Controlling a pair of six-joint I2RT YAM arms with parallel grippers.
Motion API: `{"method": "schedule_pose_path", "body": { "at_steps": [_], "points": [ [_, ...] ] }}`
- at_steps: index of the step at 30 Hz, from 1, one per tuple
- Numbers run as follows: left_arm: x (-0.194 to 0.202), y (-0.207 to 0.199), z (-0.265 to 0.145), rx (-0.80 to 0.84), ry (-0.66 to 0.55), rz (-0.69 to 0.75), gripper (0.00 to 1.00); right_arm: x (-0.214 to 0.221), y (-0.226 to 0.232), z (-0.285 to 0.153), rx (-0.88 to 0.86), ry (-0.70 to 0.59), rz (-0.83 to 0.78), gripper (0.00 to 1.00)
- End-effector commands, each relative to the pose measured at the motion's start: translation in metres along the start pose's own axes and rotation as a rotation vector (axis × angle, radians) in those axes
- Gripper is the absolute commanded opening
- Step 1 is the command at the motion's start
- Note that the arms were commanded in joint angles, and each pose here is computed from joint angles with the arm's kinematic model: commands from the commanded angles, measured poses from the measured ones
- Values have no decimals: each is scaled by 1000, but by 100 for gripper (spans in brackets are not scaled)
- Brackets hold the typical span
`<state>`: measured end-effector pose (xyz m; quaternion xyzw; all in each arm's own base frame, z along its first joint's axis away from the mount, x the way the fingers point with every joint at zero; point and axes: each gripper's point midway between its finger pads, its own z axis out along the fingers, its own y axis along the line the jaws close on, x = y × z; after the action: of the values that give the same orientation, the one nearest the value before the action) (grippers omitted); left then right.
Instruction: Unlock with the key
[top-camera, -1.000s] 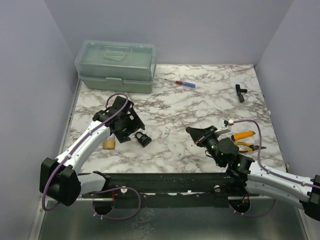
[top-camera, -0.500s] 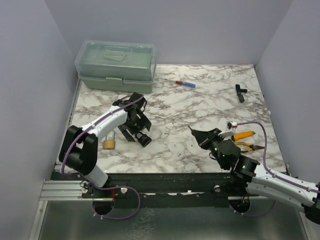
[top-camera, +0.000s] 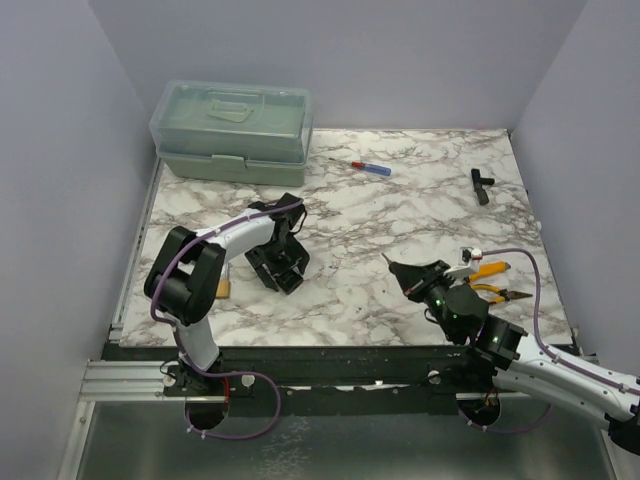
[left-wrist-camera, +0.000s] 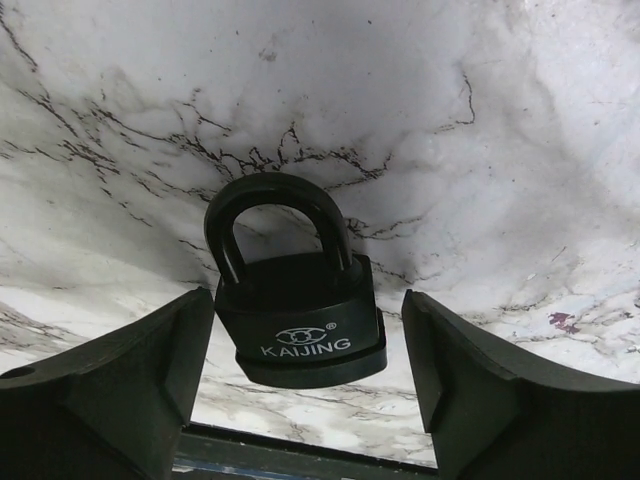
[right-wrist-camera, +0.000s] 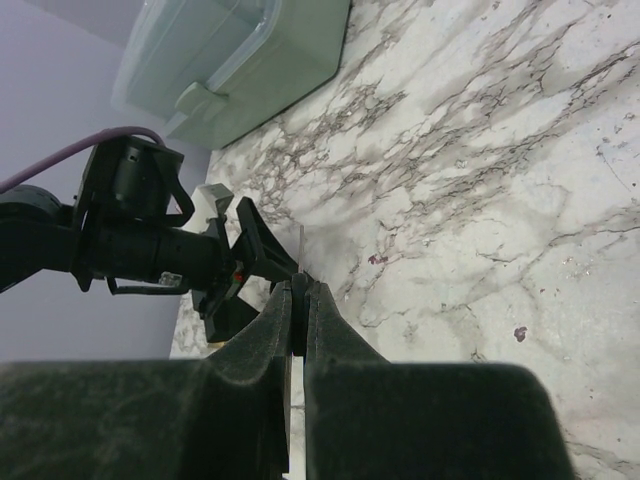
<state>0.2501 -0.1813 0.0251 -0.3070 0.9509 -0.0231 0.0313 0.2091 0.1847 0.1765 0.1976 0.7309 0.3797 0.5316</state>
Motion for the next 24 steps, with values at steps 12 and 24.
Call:
{"method": "schedule_pose_path", "body": {
  "at_steps": [12,24],
  "points": [
    [8,-14,17,37,49,-27,4,-7,-23,-4,76,-42,-39,1],
    [-2,-57,-57,554,-110,-33,0,-17,-9,-2,37,-68,-128,1]
  ]
}}
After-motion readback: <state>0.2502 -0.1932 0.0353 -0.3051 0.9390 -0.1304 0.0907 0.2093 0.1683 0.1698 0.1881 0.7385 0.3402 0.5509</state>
